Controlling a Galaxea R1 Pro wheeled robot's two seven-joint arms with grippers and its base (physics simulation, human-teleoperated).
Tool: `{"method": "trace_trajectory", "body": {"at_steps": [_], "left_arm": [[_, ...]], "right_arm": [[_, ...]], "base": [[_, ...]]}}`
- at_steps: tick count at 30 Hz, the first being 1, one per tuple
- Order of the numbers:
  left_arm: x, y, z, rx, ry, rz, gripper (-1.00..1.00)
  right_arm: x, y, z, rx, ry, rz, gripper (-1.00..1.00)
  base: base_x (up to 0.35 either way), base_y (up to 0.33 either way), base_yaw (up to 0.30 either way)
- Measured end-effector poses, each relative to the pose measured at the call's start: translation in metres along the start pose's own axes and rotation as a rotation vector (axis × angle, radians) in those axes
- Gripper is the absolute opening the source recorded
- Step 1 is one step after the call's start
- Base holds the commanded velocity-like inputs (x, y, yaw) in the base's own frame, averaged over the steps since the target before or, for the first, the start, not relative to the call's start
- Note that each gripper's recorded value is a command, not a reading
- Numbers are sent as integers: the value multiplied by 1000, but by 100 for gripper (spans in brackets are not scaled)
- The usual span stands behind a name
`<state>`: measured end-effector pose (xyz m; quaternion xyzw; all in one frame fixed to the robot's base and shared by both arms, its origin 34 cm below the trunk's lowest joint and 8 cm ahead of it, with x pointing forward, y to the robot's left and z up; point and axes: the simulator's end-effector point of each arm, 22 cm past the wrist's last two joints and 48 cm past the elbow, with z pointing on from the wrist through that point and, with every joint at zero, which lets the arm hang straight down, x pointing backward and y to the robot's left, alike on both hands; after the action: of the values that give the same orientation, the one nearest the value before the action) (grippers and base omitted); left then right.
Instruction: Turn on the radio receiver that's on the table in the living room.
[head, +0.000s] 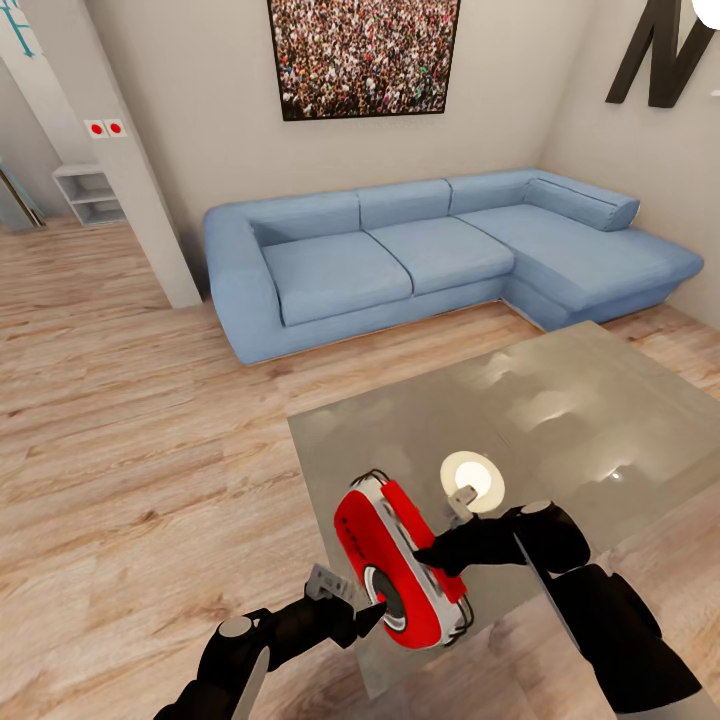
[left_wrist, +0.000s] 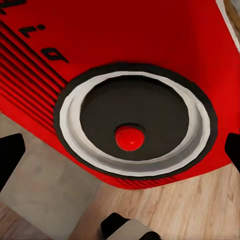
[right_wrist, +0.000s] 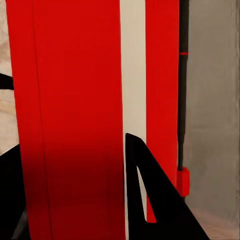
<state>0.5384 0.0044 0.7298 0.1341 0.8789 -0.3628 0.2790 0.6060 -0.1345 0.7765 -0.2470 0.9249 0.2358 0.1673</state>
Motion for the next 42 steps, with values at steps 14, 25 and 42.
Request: {"method": "trace_trajectory", "body": {"at_steps": [14,25,42], "left_arm": [[0,0,0,1,-1,-2,100],[0,0,0,0,-1,-1,-100],[26,-11,15,12,51,-52,-100]], "right_arm": [[0,-3,-1,9,0,-3,-100],[0,-3,-1,9,-1,-2,-100],[1,-2,0,6,2,-4,-100]], "base": [[0,0,0],[0,0,0],[0,0,0]]}}
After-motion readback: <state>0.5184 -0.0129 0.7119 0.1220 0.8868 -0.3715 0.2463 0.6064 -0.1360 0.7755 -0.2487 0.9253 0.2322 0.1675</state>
